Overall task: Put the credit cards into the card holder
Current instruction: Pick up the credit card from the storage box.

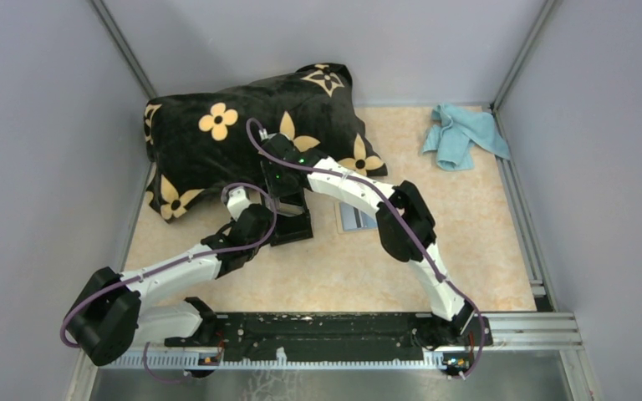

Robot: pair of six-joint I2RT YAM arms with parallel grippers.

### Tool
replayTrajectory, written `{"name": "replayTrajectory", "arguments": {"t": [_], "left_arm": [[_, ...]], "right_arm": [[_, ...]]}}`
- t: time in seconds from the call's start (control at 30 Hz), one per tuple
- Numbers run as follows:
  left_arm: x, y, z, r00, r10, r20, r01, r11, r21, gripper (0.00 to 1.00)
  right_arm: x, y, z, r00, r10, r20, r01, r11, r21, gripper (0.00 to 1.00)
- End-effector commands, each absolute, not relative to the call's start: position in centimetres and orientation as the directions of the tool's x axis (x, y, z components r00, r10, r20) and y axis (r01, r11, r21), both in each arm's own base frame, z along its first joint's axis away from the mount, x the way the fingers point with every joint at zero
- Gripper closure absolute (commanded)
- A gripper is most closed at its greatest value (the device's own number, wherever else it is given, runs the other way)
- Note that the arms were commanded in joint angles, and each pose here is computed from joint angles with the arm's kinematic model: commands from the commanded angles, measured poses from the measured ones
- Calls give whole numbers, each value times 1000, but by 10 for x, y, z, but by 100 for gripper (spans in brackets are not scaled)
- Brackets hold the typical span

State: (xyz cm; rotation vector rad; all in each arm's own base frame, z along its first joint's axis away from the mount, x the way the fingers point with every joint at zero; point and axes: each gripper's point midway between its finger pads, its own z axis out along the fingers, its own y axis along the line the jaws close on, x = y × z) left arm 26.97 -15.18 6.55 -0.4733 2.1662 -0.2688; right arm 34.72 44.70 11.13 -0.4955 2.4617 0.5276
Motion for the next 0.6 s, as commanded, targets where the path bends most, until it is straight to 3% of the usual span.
{"name": "replayTrajectory", "arguments": {"t": [0.0,0.57], "left_arm": [[272,-153,71,-525,-427,-736,-222,904,-366,54],[271,-153,71,-526,-423,-738,-222,906,-361,54]], "right_arm": [[351,459,115,-761,-213,-613,-457,847,273,64],[367,449,106,-756,-215,-618,-436,870,231,51]]}}
